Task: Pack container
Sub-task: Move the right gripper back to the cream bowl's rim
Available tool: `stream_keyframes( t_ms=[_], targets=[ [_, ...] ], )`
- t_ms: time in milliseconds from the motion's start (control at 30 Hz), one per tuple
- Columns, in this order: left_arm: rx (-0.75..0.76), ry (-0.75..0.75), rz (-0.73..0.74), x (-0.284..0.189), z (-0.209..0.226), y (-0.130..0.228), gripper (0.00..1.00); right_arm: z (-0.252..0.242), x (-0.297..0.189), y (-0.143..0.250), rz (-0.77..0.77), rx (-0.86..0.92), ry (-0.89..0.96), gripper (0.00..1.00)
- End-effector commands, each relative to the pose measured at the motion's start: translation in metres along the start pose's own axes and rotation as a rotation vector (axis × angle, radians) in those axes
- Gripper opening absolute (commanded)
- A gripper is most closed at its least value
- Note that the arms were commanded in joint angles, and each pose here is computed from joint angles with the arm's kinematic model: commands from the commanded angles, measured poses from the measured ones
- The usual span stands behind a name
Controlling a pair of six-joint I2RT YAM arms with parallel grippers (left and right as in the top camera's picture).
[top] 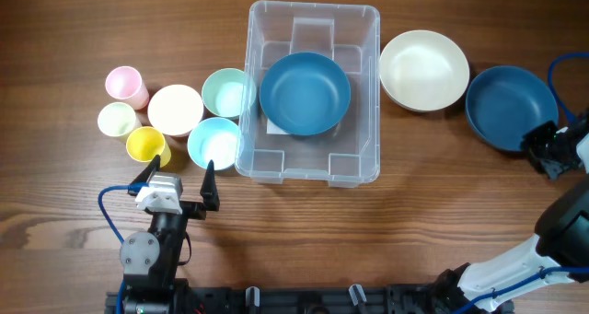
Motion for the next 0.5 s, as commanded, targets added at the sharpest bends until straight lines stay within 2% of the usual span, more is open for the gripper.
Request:
stream_keyframes(
  t_ms=[0,33,233,467],
  targets=[
    [0.008,0.002,0.008,0.001,0.0,0.004,1.0,0.007,0.005,0.003,0.014,-0.005,-0.05,0.07],
    [0.008,0.003,0.008,0.001,0.0,0.004,1.0,0.009,0.004,0.003,0.014,-0.006,-0.065,0.04],
    [0.008,0.003,0.008,0.001,0.0,0.004,1.0,0.013,-0.007,-0.003,-0.016,-0.011,-0.093,0.04],
    [0.008,0.002,0.008,0.001,0.0,0.004,1.0,0.027,-0.088,-0.029,-0.235,-0.044,-0.118,0.04]
  ],
)
Point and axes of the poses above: each gripper's point midway between its finger pads, its own x axis out along the fingers, its own z axis along the line the jaws close on, y = z × x, the point moved 3 cm from there along -x, back along the fingers, and after that the axes turned 6 degrees about -x, right-handed, at the moved point
